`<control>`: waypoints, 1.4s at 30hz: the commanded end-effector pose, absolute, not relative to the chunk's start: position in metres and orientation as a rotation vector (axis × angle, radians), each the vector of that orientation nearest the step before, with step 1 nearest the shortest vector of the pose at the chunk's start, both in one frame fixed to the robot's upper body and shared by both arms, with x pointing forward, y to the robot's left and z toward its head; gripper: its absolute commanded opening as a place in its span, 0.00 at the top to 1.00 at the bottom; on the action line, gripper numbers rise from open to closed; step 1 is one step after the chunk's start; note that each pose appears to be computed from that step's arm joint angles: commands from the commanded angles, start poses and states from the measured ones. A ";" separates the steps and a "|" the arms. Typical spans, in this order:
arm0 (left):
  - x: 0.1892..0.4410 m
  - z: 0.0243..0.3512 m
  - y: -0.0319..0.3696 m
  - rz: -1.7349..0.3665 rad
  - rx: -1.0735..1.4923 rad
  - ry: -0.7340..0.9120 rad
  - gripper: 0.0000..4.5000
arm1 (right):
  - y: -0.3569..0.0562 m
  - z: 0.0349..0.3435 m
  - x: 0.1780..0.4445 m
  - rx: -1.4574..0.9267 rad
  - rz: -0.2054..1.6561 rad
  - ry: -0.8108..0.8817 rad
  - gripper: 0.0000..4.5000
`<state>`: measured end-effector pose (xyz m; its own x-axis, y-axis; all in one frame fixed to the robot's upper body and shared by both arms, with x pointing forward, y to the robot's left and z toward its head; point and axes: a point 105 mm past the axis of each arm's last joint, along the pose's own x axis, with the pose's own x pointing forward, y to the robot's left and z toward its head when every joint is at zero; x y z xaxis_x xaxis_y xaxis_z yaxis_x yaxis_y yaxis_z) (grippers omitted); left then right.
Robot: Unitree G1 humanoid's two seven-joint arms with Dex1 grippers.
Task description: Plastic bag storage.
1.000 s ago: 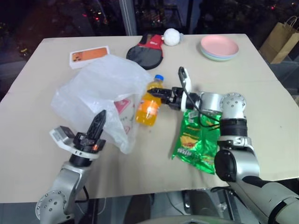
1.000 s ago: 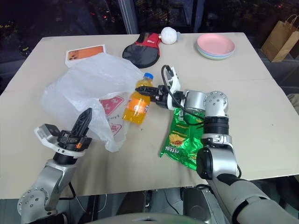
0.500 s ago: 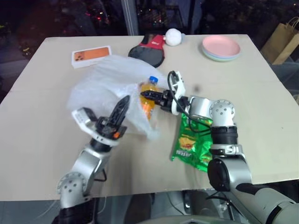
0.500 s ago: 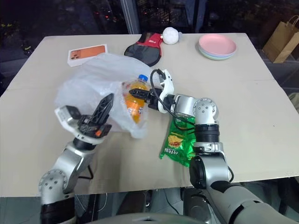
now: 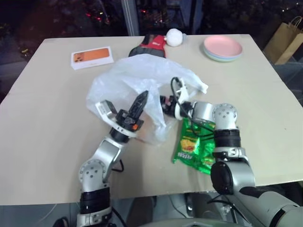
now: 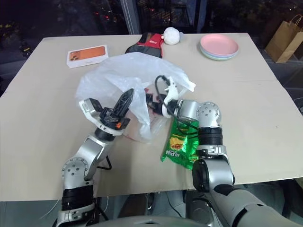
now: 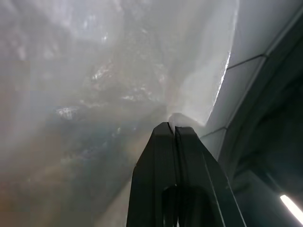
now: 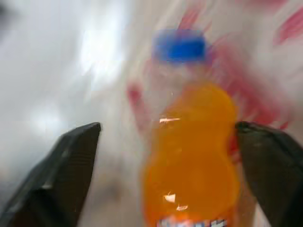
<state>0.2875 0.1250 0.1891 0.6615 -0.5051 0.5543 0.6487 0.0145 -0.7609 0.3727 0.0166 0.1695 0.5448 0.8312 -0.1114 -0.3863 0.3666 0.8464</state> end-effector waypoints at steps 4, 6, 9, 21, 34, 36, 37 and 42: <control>0.280 0.205 0.143 -0.894 -1.253 -0.225 1.00 | 0.020 0.211 0.379 0.936 0.882 0.447 0.01; 0.282 0.207 0.150 -0.868 -1.257 -0.250 1.00 | 0.013 0.214 0.377 0.912 0.893 0.422 0.01; 0.284 0.206 0.161 -0.832 -1.260 -0.270 1.00 | -0.004 0.208 0.363 0.717 0.963 0.407 0.01; 0.278 0.185 0.187 -0.742 -1.217 -0.201 1.00 | -0.107 0.211 0.313 0.271 1.031 0.342 0.01; 0.278 0.186 0.176 -0.804 -1.172 -0.139 1.00 | -0.198 0.169 0.321 0.087 0.791 0.371 0.01; 0.278 0.187 0.177 -0.807 -1.169 -0.142 1.00 | -0.213 0.159 0.322 0.191 0.755 0.410 0.01; 0.278 0.188 0.177 -0.809 -1.167 -0.144 1.00 | -0.215 0.150 0.317 0.254 0.765 0.449 0.01; 0.278 0.187 0.177 -0.811 -1.158 -0.145 1.00 | -0.192 0.119 0.279 0.587 0.921 0.579 0.01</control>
<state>0.2807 0.1777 0.1800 0.7377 -0.4823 0.4725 0.6037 0.1579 -0.7814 0.2897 -0.2033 0.1091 0.5378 0.7919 -0.2894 -0.5272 0.5837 0.6175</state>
